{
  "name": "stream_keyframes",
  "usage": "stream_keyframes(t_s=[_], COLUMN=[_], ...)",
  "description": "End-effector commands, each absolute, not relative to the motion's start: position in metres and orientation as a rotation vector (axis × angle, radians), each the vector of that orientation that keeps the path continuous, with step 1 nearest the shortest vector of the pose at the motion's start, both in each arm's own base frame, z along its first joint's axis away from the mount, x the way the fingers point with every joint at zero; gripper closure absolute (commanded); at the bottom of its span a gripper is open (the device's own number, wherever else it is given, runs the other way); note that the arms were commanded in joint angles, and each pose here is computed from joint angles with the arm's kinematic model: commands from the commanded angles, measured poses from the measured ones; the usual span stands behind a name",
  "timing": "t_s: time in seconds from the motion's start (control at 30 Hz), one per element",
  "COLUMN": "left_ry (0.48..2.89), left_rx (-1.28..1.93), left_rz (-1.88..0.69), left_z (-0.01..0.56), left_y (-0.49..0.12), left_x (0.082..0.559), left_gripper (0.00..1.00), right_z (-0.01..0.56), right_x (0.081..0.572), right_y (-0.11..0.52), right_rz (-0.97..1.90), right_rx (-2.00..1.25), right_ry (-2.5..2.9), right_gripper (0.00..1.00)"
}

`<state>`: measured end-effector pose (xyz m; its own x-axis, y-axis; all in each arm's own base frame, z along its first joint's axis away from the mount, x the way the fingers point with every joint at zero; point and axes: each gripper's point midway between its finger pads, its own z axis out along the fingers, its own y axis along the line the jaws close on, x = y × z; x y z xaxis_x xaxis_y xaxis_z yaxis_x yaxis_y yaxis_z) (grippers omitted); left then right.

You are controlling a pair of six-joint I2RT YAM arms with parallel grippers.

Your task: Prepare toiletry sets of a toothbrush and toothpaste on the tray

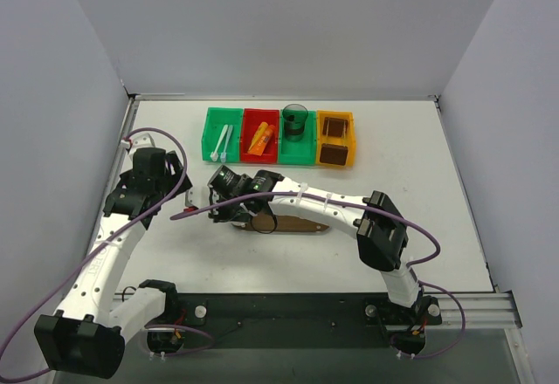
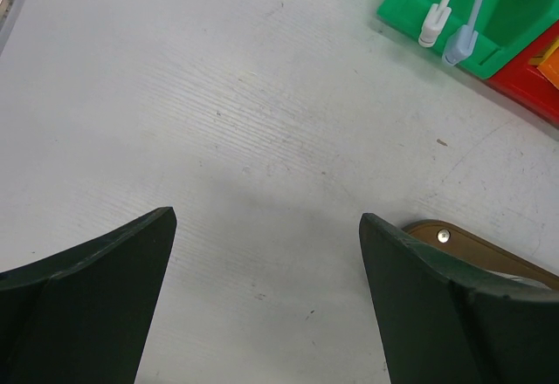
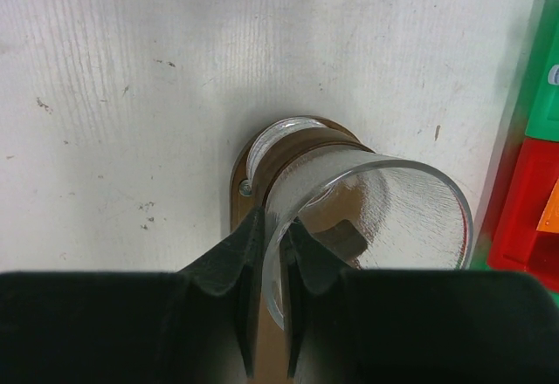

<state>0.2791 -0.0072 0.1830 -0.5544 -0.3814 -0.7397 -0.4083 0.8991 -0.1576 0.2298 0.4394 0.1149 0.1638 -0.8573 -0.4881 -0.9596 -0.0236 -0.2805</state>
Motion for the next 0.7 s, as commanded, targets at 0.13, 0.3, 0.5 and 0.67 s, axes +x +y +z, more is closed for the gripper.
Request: stream_keyframes(t_s=[0.13, 0.3, 0.5, 0.67], left_ry=[2.176, 2.169, 2.159, 2.145], left_rx=[-0.565, -0.567, -0.56, -0.551], left_rz=[0.05, 0.057, 0.05, 0.065], left_z=[0.195, 0.198, 0.201, 0.209], left_y=[-0.005, -0.004, -0.004, -0.002], left_x=[0.279, 0.278, 0.28, 0.281], left_gripper=[0.02, 0.03, 0.03, 0.02], right_z=[0.125, 0.134, 0.155, 0.192], right_x=[0.24, 0.244, 0.243, 0.229], right_y=[0.451, 0.452, 0.456, 0.451], right_rz=[0.201, 0.188, 0.233, 0.306], right_rx=[-1.792, -1.758, -1.705, -1.636], right_ry=[1.73, 1.727, 1.718, 1.727], right_gripper=[0.78, 0.67, 0.57, 0.5])
